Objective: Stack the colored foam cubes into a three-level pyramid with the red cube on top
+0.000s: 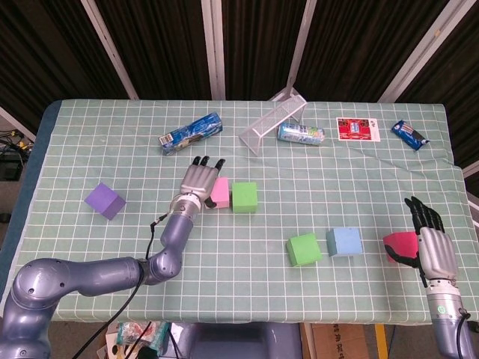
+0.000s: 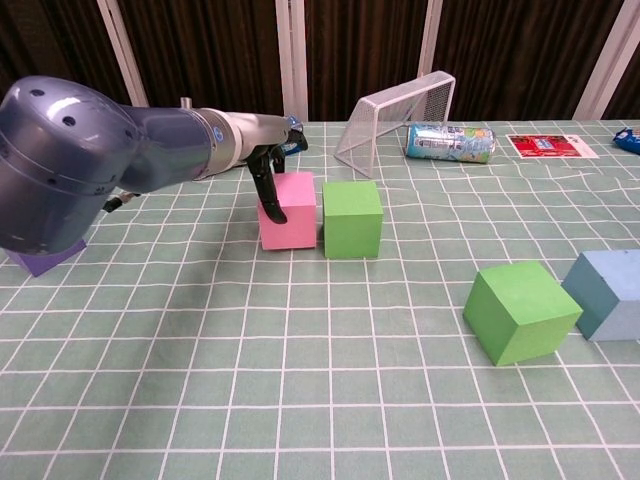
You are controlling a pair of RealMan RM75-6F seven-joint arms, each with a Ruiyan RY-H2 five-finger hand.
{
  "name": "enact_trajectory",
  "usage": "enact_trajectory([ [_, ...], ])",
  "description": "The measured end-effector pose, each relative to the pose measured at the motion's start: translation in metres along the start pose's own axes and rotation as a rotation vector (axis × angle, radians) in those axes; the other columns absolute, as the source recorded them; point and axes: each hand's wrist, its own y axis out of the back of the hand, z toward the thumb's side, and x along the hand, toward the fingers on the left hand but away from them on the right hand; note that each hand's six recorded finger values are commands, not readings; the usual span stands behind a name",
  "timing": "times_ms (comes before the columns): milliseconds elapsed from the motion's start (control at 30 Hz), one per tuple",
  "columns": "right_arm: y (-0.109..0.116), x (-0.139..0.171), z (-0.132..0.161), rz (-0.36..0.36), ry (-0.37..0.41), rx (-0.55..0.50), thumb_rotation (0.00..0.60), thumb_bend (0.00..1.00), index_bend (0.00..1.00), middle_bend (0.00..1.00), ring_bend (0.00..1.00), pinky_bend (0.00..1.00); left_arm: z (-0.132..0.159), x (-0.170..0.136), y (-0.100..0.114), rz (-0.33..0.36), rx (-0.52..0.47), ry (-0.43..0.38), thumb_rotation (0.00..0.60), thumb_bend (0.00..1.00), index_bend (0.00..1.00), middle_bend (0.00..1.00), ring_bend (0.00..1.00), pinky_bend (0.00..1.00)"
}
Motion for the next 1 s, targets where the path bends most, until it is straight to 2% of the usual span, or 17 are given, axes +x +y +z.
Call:
enact_trajectory([
  [400,-0.0012,-0.0002,0.0007,0.000,0.001,0.005,0.600,0.24,0.00,0.00,0.00,0.00,-0.0016,-0.0074,-0.0043,-0.037,-0.007,-0.050,0.600,0.26,0.00,0.42,0.05,0.05],
  [1000,-0.0013,-0.0006,0.0002,-0.003,-0.002,0.010,0.600,0.24,0.00,0.00,0.00,0.00,-0.0028,-0.0033,-0.0072,-0.038,-0.004,-0.067,0.600,0.26,0.00,0.42,0.05,0.05],
])
